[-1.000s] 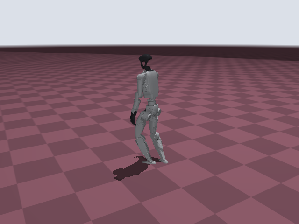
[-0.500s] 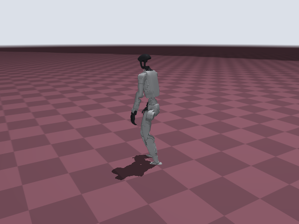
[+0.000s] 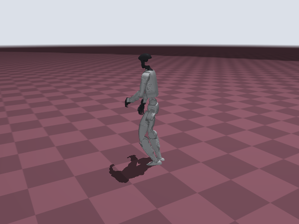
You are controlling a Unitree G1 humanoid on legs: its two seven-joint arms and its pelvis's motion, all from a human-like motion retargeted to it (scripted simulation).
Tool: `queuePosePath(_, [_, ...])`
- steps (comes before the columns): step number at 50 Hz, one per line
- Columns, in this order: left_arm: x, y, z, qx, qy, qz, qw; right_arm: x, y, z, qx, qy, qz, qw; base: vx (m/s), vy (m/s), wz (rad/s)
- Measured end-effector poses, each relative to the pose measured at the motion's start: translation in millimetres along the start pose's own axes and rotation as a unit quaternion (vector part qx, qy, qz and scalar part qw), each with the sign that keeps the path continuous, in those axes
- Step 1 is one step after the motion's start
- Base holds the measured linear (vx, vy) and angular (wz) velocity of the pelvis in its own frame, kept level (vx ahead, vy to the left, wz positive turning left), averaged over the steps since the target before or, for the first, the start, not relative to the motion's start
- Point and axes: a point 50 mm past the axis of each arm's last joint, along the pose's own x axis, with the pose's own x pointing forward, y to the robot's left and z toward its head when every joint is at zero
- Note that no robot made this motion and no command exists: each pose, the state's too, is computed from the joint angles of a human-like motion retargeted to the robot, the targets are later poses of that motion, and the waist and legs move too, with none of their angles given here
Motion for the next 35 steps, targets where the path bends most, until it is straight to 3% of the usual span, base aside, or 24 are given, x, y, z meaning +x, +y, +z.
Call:
queuePosePath(5, [12, -18, 4, 0.046, 0.011, -0.080, 0.996, 2, 1, 21, -0.056, -0.034, 0.011, 0.998, 0.06, 0.04, 0.45])
queuePosePath(10, [12, -27, -43, 0.057, 0.145, -0.121, 0.980, 7, 8, 56, -0.129, -0.076, 0.018, 0.989, 0.06, 0.04, 0.44])
queuePosePath(17, [-38, -33, -117, 0.012, 0.349, -0.119, 0.930, 11, 22, 78, -0.188, -0.100, 0.038, 0.976, 0.05, 0.04, 0.29])
queuePosePath(25, [-109, -61, -165, -0.090, 0.458, -0.082, 0.881, 9, 20, 50, -0.154, -0.072, 0.035, 0.985, 0.06, 0.02, 0.27])
queuePosePath(35, [-151, -118, -179, -0.248, 0.450, -0.042, 0.857, -2, 35, -3, -0.042, -0.045, 0.045, 0.997, 0.10, -0.03, 0.27])
